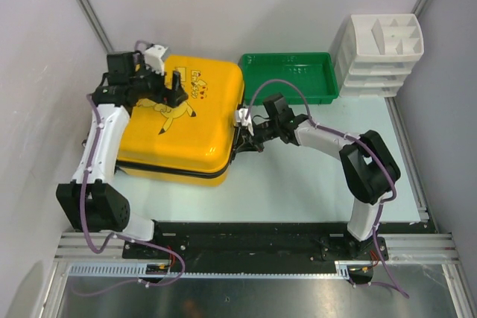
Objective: Open, take out, and arrange the luggage
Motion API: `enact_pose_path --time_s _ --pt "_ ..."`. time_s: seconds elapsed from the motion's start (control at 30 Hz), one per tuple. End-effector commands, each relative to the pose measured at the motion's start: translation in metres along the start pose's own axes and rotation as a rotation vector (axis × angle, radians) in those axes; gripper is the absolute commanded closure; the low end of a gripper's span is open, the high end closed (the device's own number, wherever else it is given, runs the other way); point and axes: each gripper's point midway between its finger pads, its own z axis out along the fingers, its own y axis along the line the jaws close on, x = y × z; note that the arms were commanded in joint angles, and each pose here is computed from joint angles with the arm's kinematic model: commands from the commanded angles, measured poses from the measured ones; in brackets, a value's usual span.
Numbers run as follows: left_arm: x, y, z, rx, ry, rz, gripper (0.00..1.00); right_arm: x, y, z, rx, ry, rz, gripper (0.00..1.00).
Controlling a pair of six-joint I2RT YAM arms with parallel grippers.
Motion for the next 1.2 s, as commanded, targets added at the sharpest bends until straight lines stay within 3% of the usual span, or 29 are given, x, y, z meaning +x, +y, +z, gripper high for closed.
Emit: enact_pose_path --time_s 0.0,0.13,0.27,0.33,0.47,0.87,1.17 --pt "0.002 -0.02 0.029 0.045 0.06 0.004 0.03 -0.03 -0.031 -0.017 0.12 -0.06 -0.058 1.0" --pt "-0.018 -0.012 0.072 -0.034 0.082 -0.03 0.0 -0.032 -0.031 -0.01 0.128 -0.064 -0.045 1.0" --pt "-0.043 0.016 0.118 -0.235 0.071 -0.086 0.0 -0.032 -0.035 -0.004 0.153 -0.072 -0.022 1.0" --pt "-0.032 0.036 0.144 -0.342 0.113 -0.076 0.0 -0.031 -0.035 -0.002 0.162 -0.071 -0.007 1.0" --pt "-0.054 0.054 0.169 -0.469 0.077 -0.016 0.0 -0.033 -0.036 -0.004 0.187 -0.077 -0.001 1.0" --pt "-0.058 0.097 0.196 -0.904 0.097 0.188 0.0 -0.027 -0.028 -0.003 0.216 -0.083 0.038 1.0" --pt "-0.044 0.091 0.215 -0.942 0.152 0.372 0.0 -0.031 -0.024 0.005 0.208 -0.094 0.029 1.0"
